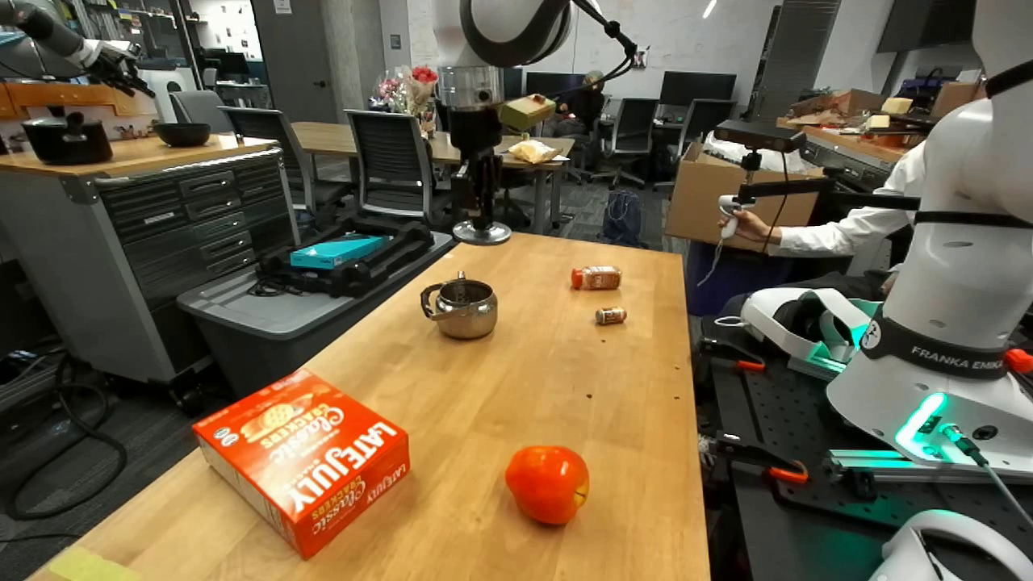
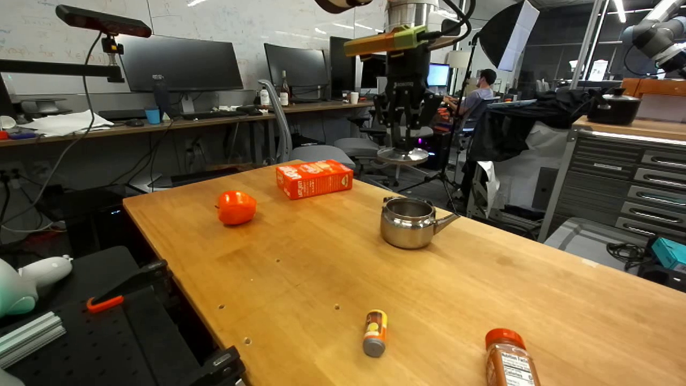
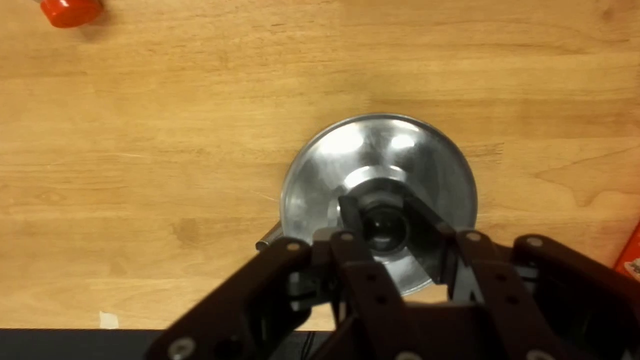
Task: Place the lid on the teapot
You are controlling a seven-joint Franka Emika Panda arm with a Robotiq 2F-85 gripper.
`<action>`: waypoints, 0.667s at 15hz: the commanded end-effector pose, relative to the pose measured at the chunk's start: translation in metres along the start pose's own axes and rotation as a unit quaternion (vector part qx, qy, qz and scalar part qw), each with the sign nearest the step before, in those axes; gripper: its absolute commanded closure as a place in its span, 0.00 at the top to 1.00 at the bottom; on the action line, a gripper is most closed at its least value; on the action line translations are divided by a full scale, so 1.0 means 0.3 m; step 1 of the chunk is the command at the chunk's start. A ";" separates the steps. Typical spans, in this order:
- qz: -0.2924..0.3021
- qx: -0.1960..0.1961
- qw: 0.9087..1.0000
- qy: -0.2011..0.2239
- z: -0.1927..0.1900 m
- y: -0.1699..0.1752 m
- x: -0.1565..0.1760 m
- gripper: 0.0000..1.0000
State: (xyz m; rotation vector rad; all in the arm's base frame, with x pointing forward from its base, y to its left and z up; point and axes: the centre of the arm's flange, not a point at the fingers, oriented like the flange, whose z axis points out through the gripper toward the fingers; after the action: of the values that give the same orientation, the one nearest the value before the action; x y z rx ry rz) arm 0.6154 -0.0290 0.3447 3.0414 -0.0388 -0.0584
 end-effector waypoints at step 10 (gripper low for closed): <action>0.051 0.035 0.998 0.013 0.030 0.065 0.166 0.07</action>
State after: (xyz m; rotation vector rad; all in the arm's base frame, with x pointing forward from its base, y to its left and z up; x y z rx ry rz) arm 0.6417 -0.0456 0.3381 3.0845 -0.1471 -0.0249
